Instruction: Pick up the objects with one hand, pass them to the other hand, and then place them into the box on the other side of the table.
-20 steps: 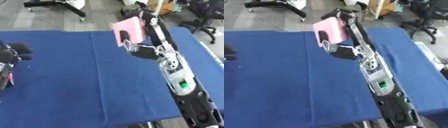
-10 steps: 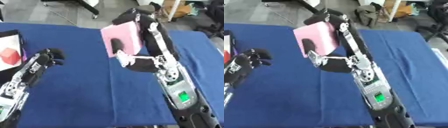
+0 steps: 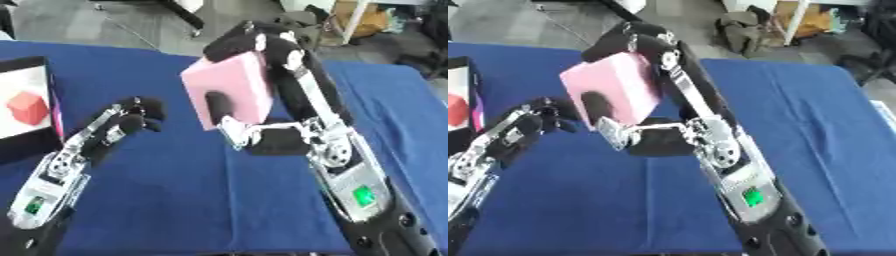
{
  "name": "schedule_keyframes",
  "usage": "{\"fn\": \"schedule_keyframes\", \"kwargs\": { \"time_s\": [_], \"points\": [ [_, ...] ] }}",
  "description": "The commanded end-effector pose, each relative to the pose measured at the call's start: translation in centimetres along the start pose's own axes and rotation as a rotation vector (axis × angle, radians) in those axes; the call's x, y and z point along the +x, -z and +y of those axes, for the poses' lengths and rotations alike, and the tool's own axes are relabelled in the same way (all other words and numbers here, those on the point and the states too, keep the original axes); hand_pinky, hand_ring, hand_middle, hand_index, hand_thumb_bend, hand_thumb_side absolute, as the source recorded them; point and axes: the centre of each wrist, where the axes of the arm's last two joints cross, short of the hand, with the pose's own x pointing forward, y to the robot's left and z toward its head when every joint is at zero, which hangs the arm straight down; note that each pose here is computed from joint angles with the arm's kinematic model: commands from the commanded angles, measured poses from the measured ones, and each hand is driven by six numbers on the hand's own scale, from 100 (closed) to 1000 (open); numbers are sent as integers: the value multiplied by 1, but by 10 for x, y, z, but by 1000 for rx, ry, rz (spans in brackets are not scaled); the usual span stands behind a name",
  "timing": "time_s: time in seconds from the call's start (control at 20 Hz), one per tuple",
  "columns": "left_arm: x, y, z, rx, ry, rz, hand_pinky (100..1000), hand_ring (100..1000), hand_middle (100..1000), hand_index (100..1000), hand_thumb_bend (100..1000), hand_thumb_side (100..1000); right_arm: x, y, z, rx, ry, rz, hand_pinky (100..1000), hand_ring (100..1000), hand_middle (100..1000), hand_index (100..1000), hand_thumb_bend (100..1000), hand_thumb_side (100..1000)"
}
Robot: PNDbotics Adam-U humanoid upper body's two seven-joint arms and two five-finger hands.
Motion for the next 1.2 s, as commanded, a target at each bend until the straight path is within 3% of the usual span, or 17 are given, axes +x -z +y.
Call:
{"fn": "schedule_keyframes", "kwargs": {
  "time_s": [0.05,0.3,0.7,1.2],
  "points": [
    [12,17,-9,-28,20,-46,726,769,679,773,893,664,6,8,-1,0,14,-50,467,485,426,530,100,100],
    [31,33,-24,-110,13,-116,725,766,673,773,884,652,7,10,0,1,28,-64,467,487,423,529,100,100],
    [65,39,-35,-186,2,-218,725,767,675,774,880,629,7,9,1,-42,52,-46,464,484,411,516,100,100],
    [76,36,-35,-234,17,-230,726,768,675,773,884,639,6,7,3,-77,123,-33,439,469,379,481,100,100]
  ]
}}
